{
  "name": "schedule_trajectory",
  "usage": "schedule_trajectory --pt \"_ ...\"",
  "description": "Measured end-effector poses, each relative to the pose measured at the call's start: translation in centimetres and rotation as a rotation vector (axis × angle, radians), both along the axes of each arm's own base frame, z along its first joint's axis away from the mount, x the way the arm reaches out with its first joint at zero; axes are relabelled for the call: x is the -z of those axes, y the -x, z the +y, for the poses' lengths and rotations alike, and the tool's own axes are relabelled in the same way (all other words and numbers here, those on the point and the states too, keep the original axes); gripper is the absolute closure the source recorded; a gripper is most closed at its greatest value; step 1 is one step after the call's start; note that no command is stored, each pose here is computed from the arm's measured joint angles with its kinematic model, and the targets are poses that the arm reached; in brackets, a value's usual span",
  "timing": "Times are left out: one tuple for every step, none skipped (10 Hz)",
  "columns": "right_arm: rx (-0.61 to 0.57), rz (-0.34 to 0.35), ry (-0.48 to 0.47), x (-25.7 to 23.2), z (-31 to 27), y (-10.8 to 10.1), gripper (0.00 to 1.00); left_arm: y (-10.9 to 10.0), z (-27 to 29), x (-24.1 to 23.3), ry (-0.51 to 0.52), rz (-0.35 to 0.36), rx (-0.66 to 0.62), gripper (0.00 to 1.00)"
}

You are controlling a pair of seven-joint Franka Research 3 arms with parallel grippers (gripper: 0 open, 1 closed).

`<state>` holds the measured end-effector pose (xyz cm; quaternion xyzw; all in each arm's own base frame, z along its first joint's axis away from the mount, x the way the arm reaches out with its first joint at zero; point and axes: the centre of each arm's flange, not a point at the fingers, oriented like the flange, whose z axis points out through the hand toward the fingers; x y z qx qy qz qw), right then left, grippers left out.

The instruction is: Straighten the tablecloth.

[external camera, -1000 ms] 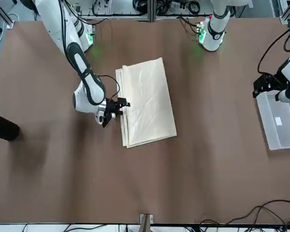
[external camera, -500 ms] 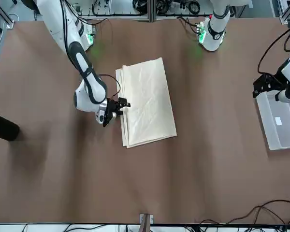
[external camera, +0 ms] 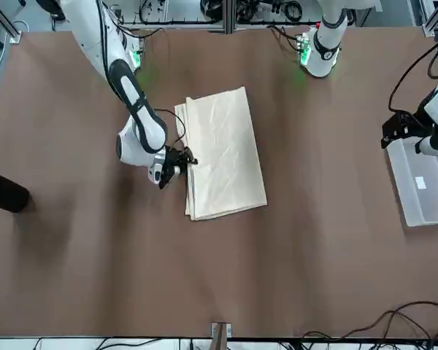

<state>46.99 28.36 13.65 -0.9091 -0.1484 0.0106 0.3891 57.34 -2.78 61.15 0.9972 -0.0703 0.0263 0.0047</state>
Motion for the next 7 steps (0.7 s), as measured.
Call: schedule_trajectory --pt "-0.009 -0.012 -0.002 0.0 -0.2 -0.1 0.93 0.0 -0.1 0.0 0.0 0.0 0.001 0.0" --pt "-0.025 -0.039 -0.006 0.0 -0.7 -0.4 0.96 0.0 -0.3 0.0 0.0 -0.001 0.004 0.0" --pt "-0.029 -0.061 -0.01 0.1 -1.6 -0.8 0.96 0.0 -0.4 0.0 0.0 -0.002 0.007 0.0" --pt "-0.015 -0.07 -0.01 0.1 -2.7 -1.4 0.96 0.0 -0.5 0.0 0.0 -0.003 0.008 0.0" --pt "0.006 -0.074 -0.01 0.2 -4.1 -2.0 0.96 0.0 -0.5 0.0 0.0 -0.003 0.009 0.0" --pt "0.026 -0.071 -0.008 0.4 -5.3 -2.3 0.96 -0.1 -0.6 0.1 0.0 -0.001 0.01 0.0" --pt "0.048 -0.068 -0.006 0.4 -6.5 -2.6 0.96 -0.1 -0.7 0.2 0.0 0.001 0.011 0.0"
